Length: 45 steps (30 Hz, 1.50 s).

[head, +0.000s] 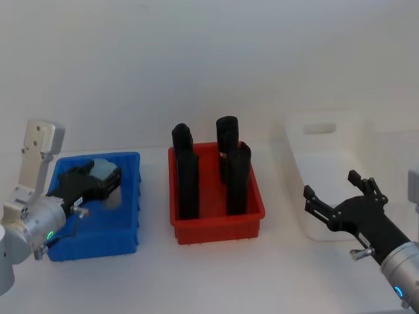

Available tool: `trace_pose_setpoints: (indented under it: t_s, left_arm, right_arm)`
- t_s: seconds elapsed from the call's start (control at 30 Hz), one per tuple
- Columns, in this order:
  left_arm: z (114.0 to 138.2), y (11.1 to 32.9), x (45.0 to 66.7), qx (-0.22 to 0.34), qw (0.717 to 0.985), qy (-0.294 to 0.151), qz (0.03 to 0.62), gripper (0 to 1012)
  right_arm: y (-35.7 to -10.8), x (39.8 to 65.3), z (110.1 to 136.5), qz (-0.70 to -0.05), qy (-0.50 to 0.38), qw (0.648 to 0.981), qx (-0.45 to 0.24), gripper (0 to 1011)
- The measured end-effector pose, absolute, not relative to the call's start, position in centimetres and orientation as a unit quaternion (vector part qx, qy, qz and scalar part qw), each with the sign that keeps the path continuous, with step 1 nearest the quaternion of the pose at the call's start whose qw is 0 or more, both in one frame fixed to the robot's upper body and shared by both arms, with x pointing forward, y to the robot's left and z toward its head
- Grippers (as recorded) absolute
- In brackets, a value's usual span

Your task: Pick the cotton swabs from the blue box and place them into the white box.

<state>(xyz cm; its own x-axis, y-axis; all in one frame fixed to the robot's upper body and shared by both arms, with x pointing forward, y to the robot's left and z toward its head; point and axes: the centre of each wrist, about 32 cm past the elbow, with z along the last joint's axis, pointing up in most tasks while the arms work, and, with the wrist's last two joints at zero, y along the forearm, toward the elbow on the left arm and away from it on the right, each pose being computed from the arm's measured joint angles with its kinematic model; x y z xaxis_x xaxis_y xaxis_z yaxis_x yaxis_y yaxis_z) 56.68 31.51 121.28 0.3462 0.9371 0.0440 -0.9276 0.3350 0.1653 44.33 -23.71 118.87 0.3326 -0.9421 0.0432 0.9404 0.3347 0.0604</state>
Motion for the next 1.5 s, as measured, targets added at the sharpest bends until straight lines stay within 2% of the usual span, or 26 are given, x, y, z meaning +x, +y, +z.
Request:
trace_pose_setpoints:
  t_s: [0.2, 0.53, 1.2, 1.5]
  left_arm:
    - [123.3, 31.2, 56.4, 0.069, 0.83, 0.007, 0.554, 650]
    - [125.8, 30.9, 56.1, 0.057, 0.852, -0.005, 0.521, 650]
    - [131.0, 29.5, 57.2, 0.056, 0.917, 0.012, 0.394, 650]
    - [132.6, 28.5, 57.6, 0.063, 0.936, 0.018, 0.345, 650]
  right_arm:
    - [-23.7, 44.3, 118.9, -0.577, -0.035, 0.816, 0.012, 1001]
    - [-23.7, 44.3, 118.9, -0.577, -0.035, 0.816, 0.012, 1001]
    - [-23.7, 44.3, 118.9, -0.577, -0.035, 0.816, 0.012, 1002]
    - [-23.7, 44.3, 118.9, -0.577, -0.035, 0.816, 0.012, 1001]
